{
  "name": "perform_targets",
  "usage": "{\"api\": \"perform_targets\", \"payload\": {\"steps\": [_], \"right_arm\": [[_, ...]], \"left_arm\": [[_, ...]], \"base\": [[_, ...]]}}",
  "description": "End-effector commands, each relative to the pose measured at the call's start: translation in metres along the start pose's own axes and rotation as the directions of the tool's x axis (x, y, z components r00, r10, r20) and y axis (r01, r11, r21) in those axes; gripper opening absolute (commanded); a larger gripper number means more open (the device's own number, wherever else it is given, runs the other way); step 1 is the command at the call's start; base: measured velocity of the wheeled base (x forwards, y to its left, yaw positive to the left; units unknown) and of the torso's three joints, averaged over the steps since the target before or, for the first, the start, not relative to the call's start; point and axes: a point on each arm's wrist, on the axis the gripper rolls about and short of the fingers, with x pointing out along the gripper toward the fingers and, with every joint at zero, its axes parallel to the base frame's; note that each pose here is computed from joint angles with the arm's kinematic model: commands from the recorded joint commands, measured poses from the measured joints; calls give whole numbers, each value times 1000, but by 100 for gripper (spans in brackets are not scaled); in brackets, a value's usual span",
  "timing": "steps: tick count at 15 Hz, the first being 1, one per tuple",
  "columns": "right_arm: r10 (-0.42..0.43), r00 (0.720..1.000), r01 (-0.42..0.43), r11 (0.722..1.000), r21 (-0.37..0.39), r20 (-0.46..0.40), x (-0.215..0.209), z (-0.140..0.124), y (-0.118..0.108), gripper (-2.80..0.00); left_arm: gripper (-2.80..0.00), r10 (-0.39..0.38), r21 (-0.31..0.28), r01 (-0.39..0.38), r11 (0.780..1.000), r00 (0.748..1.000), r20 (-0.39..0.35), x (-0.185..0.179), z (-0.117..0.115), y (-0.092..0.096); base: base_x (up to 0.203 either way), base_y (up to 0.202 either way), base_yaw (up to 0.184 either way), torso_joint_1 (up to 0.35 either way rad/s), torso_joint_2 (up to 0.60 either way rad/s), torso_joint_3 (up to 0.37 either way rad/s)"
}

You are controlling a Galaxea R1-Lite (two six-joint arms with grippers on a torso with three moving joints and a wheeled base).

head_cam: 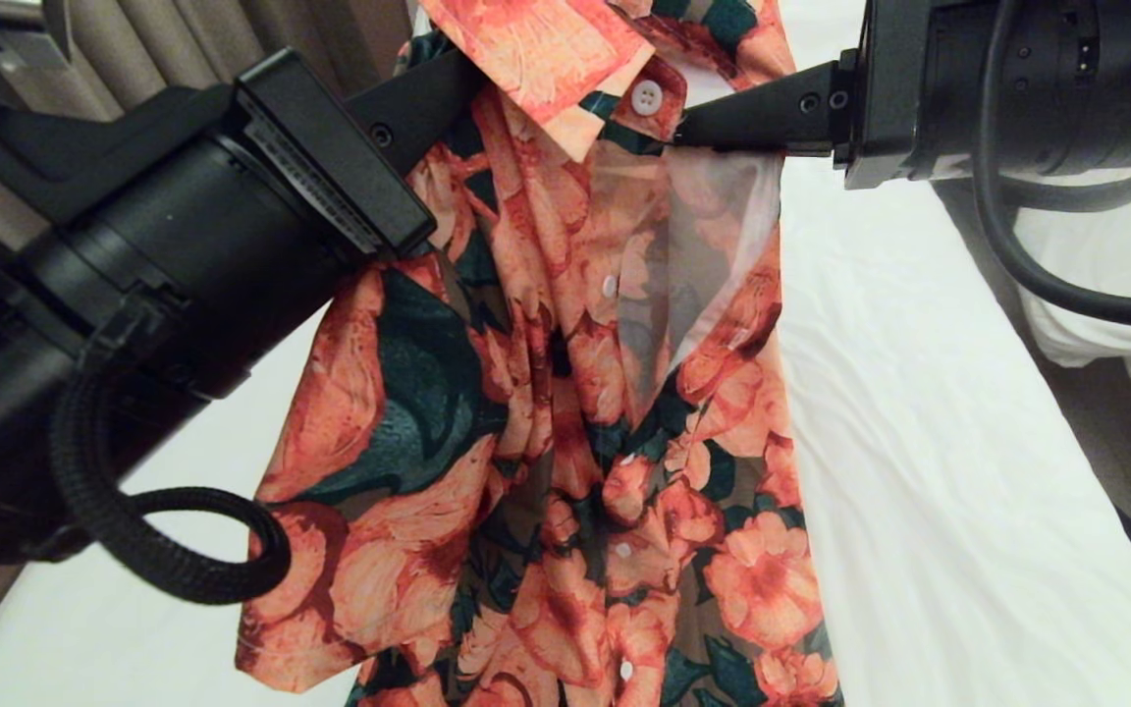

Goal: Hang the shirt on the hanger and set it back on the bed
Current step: Hook the other side of the shirt onto the hanger

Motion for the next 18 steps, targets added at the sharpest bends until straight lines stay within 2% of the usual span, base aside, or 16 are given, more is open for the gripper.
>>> {"api": "perform_targets", "payload": {"steps": [1,3,5,6,11,14,18], "right_arm": [[-18,1000,18,1000,3,0,0,0,0,-280],[-60,998,60,998,8,2,0,-1,-1,-280],[-65,998,65,998,9,-9,-2,-2,0,-280],[-57,998,57,998,7,-11,-3,-2,3,0],[-48,995,52,998,42,-89,-6,-7,13,0],[-132,977,145,987,64,-170,-14,-7,19,0],[-173,967,188,980,63,-189,-14,-9,18,0]], "left_arm": [[-280,0,-2,0,1000,1000,8,0,1,0],[-280,-1,-1,1,1000,1000,1,0,-1,0],[-280,-3,-3,3,1000,1000,-1,0,-1,0],[-280,-3,-3,3,1000,1000,1,0,-1,-1],[-280,-2,-2,2,1000,1000,1,1,-1,0],[-280,-3,-3,3,1000,1000,1,1,-1,0],[-280,-3,-4,3,1000,1000,1,1,-1,-1]], "base": [[0,0,0,0,0,0],[0,0,0,0,0,0],[0,0,0,0,0,0],[0,0,0,0,0,0],[0,0,0,0,0,0],[0,0,0,0,0,0],[0,0,0,0,0,0]]}}
